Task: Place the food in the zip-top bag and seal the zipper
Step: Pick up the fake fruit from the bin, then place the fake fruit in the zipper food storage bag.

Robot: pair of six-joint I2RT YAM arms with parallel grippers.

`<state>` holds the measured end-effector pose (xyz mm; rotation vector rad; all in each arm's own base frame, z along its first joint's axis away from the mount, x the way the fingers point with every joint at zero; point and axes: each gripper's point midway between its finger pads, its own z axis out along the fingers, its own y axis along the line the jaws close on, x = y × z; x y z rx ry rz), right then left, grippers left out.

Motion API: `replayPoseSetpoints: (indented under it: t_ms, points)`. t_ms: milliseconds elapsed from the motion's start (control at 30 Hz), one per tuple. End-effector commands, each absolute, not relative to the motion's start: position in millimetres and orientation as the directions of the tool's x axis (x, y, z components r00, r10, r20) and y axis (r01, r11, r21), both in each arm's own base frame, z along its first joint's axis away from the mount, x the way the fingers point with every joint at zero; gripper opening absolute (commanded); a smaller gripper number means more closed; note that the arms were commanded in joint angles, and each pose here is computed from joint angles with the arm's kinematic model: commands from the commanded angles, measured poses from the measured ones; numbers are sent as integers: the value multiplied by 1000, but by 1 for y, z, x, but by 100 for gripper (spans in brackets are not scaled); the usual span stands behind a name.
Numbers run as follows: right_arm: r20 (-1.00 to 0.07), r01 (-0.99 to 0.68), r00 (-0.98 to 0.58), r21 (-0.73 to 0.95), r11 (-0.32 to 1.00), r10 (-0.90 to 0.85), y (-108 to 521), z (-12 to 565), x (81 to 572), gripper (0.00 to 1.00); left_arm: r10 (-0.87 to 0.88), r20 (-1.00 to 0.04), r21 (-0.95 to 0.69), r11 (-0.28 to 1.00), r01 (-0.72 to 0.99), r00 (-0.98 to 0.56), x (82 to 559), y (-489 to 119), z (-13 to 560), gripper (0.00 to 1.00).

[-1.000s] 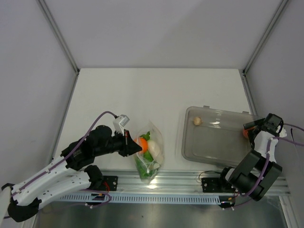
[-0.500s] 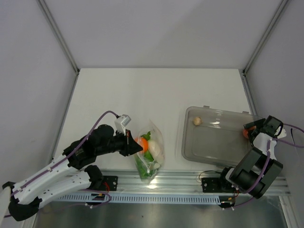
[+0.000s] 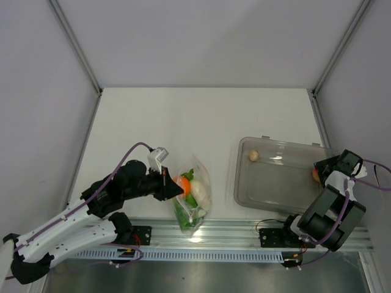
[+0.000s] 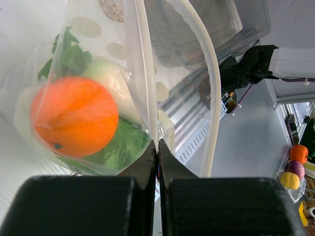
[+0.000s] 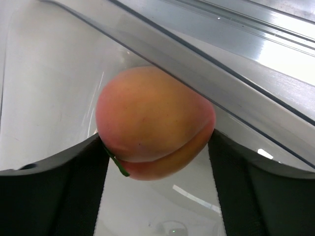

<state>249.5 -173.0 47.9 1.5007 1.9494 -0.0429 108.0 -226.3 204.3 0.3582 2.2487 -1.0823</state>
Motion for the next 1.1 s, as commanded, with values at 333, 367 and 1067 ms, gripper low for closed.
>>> replayPoseSetpoints:
  t_ms: [333,367,1067]
  points:
    - [-541,832,-122,402,383,832,-161,73,244,29,-35,-662,-619,589,520,-748,109,-231,222,1]
    - [-549,823,-117,413,389,828,-158,80,243,26,-39,-664,-620,588,520,-747,110,-231,223,1]
    - [-594,4,-664,603,797,453,138,258,222,12,-45,-651,-633,582,510,-758,107,-230,221,1]
